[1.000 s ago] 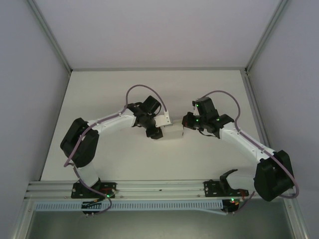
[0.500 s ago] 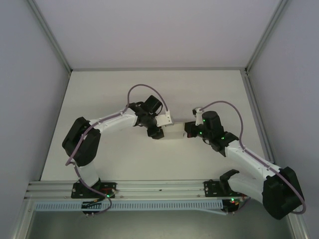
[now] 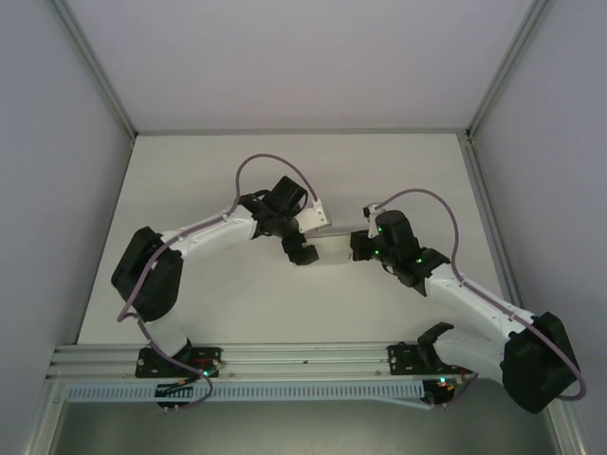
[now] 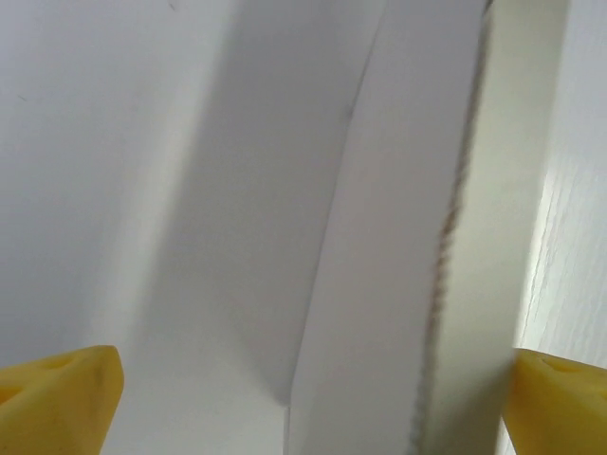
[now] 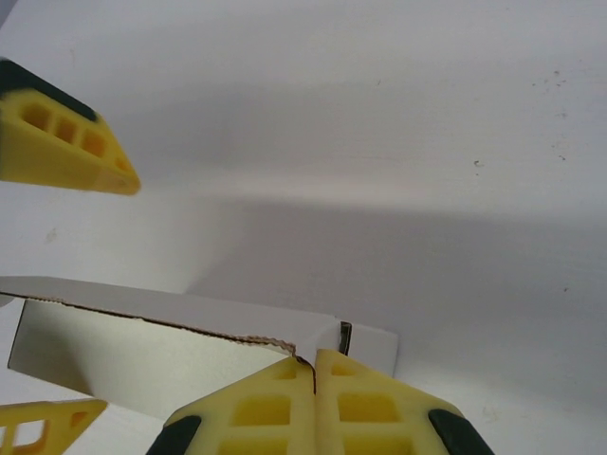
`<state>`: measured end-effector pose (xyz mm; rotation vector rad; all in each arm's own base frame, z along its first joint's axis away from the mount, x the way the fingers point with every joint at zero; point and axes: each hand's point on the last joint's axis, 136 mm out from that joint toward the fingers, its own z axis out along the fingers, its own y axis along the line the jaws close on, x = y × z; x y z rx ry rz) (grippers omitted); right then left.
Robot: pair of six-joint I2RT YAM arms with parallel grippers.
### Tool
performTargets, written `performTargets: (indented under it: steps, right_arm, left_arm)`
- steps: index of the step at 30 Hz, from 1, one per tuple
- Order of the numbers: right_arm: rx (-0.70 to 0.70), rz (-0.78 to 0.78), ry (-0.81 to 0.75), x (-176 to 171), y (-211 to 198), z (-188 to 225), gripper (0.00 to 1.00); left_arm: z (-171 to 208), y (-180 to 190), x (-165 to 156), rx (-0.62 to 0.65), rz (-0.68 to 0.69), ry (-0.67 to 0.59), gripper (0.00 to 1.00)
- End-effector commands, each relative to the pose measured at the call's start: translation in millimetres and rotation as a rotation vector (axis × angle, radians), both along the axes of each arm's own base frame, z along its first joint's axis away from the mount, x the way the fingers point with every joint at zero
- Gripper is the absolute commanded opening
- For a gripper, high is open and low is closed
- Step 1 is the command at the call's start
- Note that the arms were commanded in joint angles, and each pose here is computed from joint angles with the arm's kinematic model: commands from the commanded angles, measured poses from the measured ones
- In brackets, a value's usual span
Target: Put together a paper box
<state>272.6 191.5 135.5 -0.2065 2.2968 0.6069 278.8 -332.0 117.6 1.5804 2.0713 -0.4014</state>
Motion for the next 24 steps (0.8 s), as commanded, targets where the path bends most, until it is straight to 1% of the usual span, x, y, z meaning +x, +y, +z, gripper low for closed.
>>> performTargets:
  steps: [1,4,6,9,11,13,14,17,20,22,24]
  right_arm:
    - [-0.093,-0.045,0.111,-11,-9,-30,0.0]
    - [-0.125,-0.041,0.118,-11,-7,-34,0.0]
    - [-0.143,-0.041,0.123,-11,-8,-35,0.0]
    - [-0.154,-0.037,0.125,-10,-7,-35,0.0]
    - [-0.157,-0.032,0.124,-11,-7,-33,0.0]
    - [-0.16,-0.028,0.122,-11,-7,-31,0.0]
    - [-0.162,-0.028,0.12,-11,-7,-30,0.0]
    - [-0.163,-0.029,0.12,-11,-8,-29,0.0]
    - [-0.166,-0.028,0.122,-11,-8,-28,0.0]
    - [-0.171,-0.026,0.125,-12,-8,-28,0.0]
    - [-0.175,-0.026,0.126,-11,-8,-28,0.0]
  left_arm:
    - [27,-2,-1,-0.085,0.04,-0.043,1.0]
    - [32,3,-6,-0.105,0.061,-0.045,1.0]
    - [36,10,-3,-0.107,0.117,-0.056,1.0]
    - [47,29,12,-0.106,0.292,-0.083,1.0]
    - [52,44,19,-0.123,0.409,-0.062,0.99]
    - [53,56,23,-0.152,0.512,-0.008,0.84]
    - [51,59,21,-0.159,0.53,0.019,0.79]
    - [45,57,9,-0.191,0.525,0.074,0.69]
    - [45,53,-3,-0.23,0.499,0.117,0.61]
    - [47,51,-5,-0.248,0.489,0.117,0.59]
    - [46,49,-5,-0.254,0.488,0.132,0.55]
